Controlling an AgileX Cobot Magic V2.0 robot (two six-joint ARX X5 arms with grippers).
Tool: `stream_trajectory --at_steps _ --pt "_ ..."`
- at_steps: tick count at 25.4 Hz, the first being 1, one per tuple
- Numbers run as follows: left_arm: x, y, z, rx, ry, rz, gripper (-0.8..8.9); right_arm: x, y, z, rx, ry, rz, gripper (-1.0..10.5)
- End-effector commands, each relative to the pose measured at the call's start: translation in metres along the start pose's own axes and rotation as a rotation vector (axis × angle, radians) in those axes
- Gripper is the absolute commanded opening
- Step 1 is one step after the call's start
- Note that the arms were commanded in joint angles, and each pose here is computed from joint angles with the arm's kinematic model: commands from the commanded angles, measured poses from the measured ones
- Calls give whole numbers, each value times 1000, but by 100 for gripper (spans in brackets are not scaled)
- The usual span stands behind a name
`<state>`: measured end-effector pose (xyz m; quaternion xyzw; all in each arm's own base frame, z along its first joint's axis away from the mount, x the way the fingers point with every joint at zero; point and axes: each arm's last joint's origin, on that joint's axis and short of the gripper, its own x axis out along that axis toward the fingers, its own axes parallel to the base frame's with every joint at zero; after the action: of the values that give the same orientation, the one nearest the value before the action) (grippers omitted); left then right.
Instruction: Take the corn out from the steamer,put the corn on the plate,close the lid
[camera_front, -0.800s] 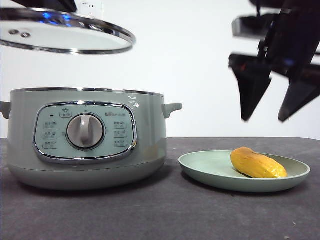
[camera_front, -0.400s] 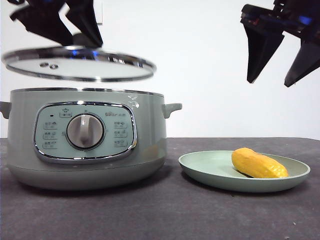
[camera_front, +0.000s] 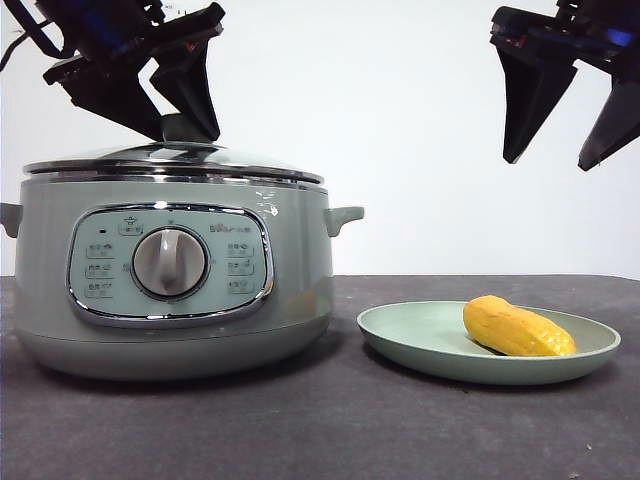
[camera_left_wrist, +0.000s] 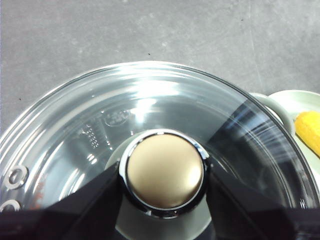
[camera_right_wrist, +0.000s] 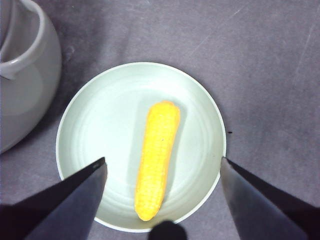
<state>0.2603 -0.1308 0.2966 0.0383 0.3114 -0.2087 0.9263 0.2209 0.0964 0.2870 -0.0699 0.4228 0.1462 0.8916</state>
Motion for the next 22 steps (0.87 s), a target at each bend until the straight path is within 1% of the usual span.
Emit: stream_trajectory --at_steps 1,4,9,12,13,14,15,16,20,22 --pt "-2 -2 2 -6 -4 -12 -9 2 0 -2 10 6 -3 377" --pt "-2 -2 0 -6 21 -11 -9 2 0 -2 10 7 -4 377" --pt "-2 -2 0 -4 20 -9 -8 2 0 -2 10 6 -3 377" --pt "-2 -2 0 2 19 -4 13 2 0 -2 10 7 -3 377" --pt "-2 -2 0 1 19 -3 100 2 0 -2 10 6 -3 377" --pt "-2 -2 0 1 19 -4 246 2 0 -2 10 7 -3 377" --pt "-2 -2 0 1 20 -4 347 2 0 -2 10 7 -3 377" --pt "-2 -2 0 1 20 -5 390 2 0 -2 10 7 -3 377" --pt "-3 -2 2 -3 -3 -7 390 2 0 -1 8 3 -3 377" --pt "-12 -2 5 -4 -28 -9 390 0 0 -1 -3 -6 -2 376"
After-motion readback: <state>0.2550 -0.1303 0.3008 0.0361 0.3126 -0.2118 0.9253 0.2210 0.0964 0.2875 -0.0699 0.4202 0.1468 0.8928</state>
